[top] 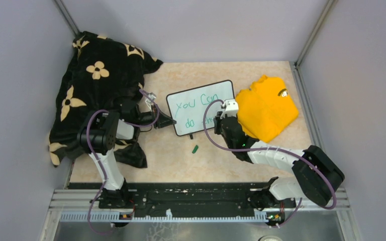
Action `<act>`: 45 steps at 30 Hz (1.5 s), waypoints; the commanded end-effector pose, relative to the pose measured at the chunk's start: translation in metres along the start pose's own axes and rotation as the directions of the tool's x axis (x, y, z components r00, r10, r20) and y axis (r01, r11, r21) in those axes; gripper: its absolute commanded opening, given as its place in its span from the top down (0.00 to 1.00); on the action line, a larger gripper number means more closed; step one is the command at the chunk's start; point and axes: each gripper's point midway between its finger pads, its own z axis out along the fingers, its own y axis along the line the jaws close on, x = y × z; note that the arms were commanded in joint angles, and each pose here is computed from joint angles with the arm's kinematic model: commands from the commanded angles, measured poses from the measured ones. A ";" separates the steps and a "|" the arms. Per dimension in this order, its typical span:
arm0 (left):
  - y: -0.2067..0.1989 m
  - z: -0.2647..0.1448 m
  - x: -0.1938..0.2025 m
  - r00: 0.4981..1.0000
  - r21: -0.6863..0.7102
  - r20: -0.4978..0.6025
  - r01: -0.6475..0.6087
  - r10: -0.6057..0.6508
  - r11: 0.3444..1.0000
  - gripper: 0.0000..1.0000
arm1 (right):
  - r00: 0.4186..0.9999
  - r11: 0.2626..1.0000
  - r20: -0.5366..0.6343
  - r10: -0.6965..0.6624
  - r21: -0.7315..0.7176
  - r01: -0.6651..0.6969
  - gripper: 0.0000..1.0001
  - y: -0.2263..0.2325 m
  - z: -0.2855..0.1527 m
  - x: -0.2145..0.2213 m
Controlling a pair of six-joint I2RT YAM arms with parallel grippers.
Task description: Write a sentence on the whiteboard
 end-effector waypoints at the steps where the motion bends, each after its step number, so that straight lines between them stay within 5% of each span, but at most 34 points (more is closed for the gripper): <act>1: 0.006 0.003 0.019 0.996 -0.029 -0.037 0.077 -0.078 0.997 1.00 | 0.995 0.999 0.083 0.048 0.003 -0.048 1.00 0.004 0.005 -0.034; 45: 0.005 0.003 0.019 0.996 -0.028 -0.039 0.076 -0.077 0.997 1.00 | 1.000 0.999 -0.020 0.019 0.039 -0.019 1.00 -0.012 -0.003 0.006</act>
